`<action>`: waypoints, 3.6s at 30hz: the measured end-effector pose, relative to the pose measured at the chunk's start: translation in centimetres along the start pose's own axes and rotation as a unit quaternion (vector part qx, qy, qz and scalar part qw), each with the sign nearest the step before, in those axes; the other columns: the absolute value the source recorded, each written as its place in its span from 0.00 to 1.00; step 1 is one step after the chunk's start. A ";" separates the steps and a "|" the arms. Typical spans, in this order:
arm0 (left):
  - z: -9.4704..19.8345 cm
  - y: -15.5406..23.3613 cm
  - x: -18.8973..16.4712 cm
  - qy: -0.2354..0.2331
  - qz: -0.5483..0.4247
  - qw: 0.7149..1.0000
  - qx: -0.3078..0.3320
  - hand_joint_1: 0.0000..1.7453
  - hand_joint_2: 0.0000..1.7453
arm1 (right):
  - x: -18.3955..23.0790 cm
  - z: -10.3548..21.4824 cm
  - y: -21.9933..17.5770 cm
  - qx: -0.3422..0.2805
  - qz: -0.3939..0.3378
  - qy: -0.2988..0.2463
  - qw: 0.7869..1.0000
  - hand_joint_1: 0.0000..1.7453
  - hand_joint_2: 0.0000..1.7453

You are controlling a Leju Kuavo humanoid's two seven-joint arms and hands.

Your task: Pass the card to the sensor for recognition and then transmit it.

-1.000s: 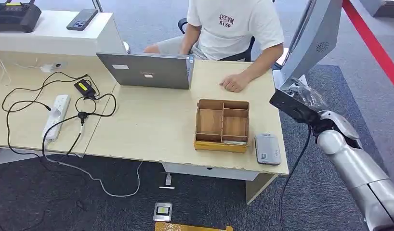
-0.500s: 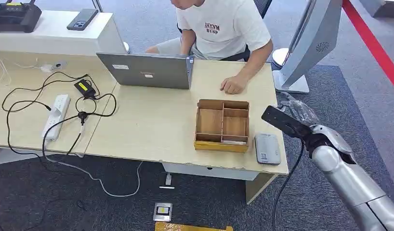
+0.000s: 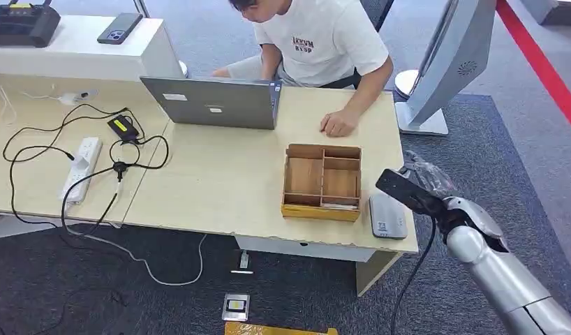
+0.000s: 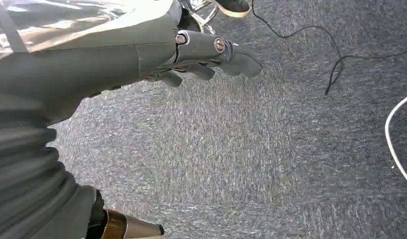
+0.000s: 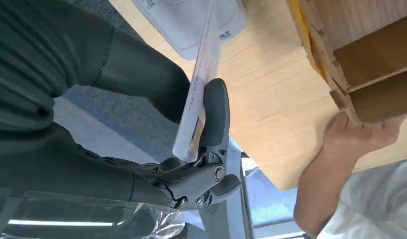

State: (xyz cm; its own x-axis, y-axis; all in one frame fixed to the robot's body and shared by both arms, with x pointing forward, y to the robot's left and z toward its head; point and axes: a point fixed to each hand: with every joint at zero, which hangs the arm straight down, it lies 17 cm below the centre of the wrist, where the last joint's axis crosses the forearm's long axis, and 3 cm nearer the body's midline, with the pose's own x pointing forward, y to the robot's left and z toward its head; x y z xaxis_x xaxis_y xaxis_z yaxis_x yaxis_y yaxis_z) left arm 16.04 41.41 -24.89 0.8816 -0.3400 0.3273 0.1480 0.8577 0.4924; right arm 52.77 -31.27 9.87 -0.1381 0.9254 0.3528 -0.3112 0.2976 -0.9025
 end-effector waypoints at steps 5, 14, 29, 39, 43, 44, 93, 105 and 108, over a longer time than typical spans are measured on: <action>0.0 0.0 0.1 -0.003 -0.002 1.000 -0.001 0.00 1.00 | -0.7 0.1 0.8 0.004 0.000 0.007 1.000 1.00 1.00; 0.0 -0.1 0.2 -0.005 -0.004 1.000 -0.002 0.00 1.00 | -1.3 0.0 1.7 0.004 0.010 0.014 1.000 1.00 1.00; 0.0 0.0 0.3 -0.005 -0.004 1.000 -0.002 0.00 1.00 | -1.3 -0.2 2.7 0.013 0.008 0.018 1.000 1.00 1.00; 0.0 0.0 0.3 -0.005 -0.004 1.000 -0.002 0.00 1.00 | -1.2 -0.2 2.9 0.014 0.007 0.018 1.000 1.00 1.00; 0.0 0.0 0.3 -0.005 -0.002 1.000 -0.002 0.00 1.00 | -1.1 -0.3 3.0 0.015 0.010 0.016 1.000 1.00 1.00; 0.0 0.0 0.3 -0.005 -0.002 1.000 -0.002 0.00 1.00 | -1.1 -0.3 3.0 0.015 0.012 0.016 1.000 1.00 1.00; 0.2 -0.6 1.4 -0.028 0.000 1.000 0.000 0.00 1.00 | -0.1 -1.0 -1.1 -0.063 -0.013 0.006 0.998 1.00 1.00; 0.2 -0.6 2.2 -0.050 -0.006 0.999 0.002 0.00 1.00 | 6.0 -1.8 -26.0 -0.271 0.018 -0.098 0.958 1.00 1.00; 0.3 -0.7 2.3 -0.054 -0.009 0.998 0.000 0.00 1.00 | 7.3 -2.3 -27.4 -0.272 0.031 -0.105 0.956 1.00 1.00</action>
State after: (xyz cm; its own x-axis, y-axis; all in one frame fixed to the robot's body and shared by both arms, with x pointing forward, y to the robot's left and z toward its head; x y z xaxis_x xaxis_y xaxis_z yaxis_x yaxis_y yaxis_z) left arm 17.86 39.88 -24.30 0.8251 -0.3958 0.4031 0.1646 0.8510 0.4987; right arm 62.48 -32.18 36.62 -0.3436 0.8950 0.2846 0.2319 0.3745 -0.8978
